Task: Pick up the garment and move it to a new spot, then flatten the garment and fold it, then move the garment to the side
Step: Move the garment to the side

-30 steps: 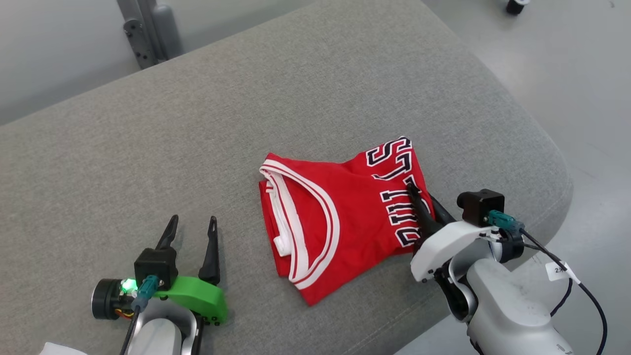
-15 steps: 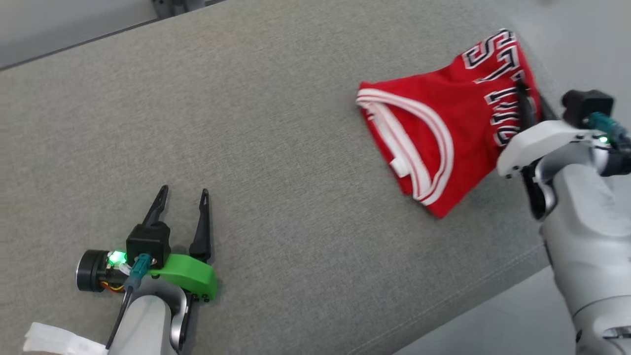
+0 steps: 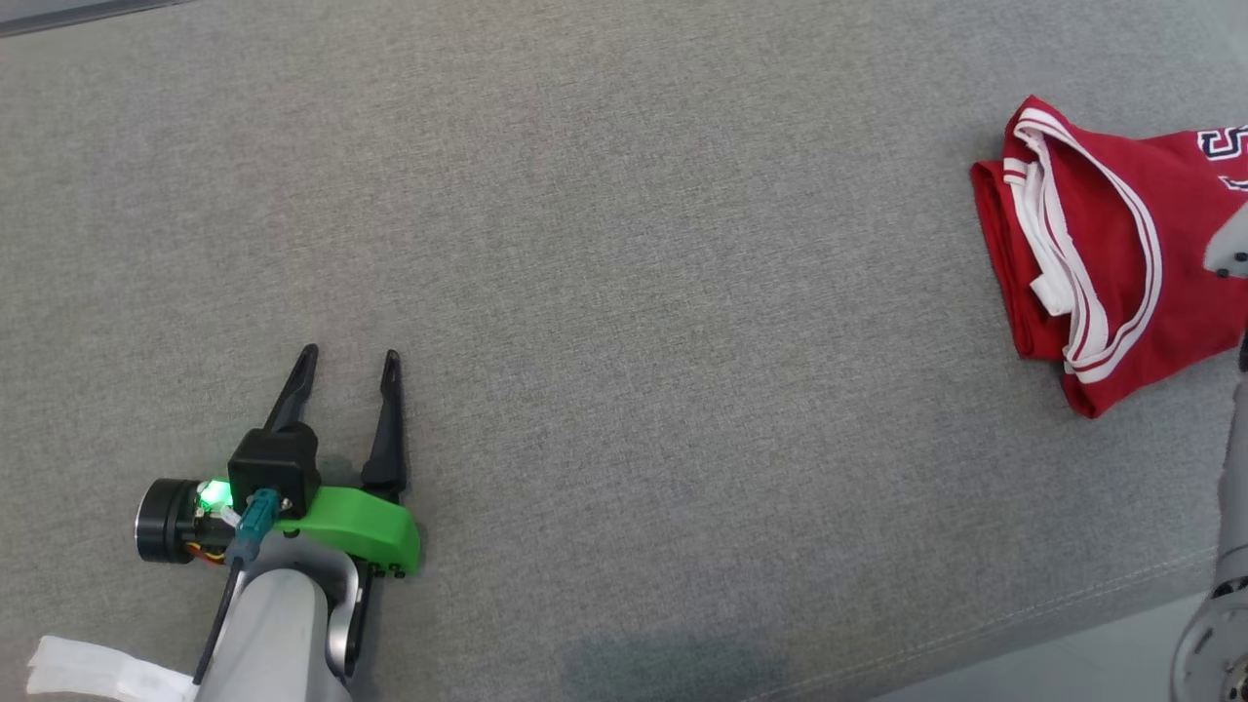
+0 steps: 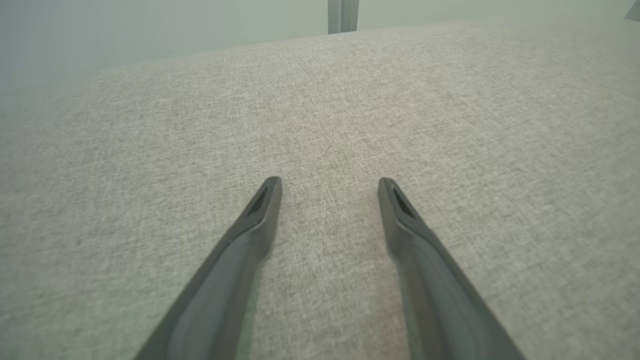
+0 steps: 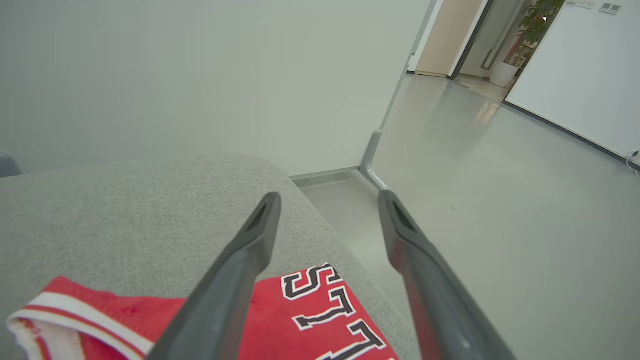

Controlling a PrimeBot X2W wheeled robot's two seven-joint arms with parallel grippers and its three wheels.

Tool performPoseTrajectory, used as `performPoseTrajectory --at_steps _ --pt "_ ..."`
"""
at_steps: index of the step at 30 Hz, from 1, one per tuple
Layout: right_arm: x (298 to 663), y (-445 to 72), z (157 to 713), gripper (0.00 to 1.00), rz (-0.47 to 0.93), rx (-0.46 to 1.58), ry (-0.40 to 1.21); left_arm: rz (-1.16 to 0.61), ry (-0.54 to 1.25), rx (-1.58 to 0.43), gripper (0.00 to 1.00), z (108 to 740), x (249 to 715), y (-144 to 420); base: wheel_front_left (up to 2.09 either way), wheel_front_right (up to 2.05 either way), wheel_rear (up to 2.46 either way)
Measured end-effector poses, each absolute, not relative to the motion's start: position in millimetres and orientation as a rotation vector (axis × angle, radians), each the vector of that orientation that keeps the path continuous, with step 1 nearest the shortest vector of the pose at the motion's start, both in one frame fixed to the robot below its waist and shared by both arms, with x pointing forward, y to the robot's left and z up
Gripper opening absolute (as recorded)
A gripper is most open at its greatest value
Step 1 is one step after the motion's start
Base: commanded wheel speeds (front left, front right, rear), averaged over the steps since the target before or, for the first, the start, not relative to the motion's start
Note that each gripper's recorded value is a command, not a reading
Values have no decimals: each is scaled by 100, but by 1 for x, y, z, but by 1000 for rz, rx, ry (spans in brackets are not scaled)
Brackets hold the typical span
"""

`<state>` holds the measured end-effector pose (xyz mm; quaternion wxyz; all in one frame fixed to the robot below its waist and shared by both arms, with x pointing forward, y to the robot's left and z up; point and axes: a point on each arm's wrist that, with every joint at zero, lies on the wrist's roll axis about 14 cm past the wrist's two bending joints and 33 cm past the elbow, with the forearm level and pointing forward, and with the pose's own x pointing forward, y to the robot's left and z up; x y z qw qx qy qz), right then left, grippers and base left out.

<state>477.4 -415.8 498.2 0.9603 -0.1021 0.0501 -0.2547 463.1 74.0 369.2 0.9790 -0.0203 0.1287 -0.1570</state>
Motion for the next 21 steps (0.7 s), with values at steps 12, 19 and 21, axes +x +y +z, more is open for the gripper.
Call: performPoseTrajectory --at_steps 12,19,21 --pt "510 -284 531 100 -188 -125 -94 -143 214 -61 100 393 460 121 0 0 0" --pt "482 -226 515 100 -45 -49 -86 -46 191 -67 100 409 440 152 0 0 0" --pt "472 -214 505 100 -15 -38 -61 -22 187 -70 100 413 433 161 0 0 0"
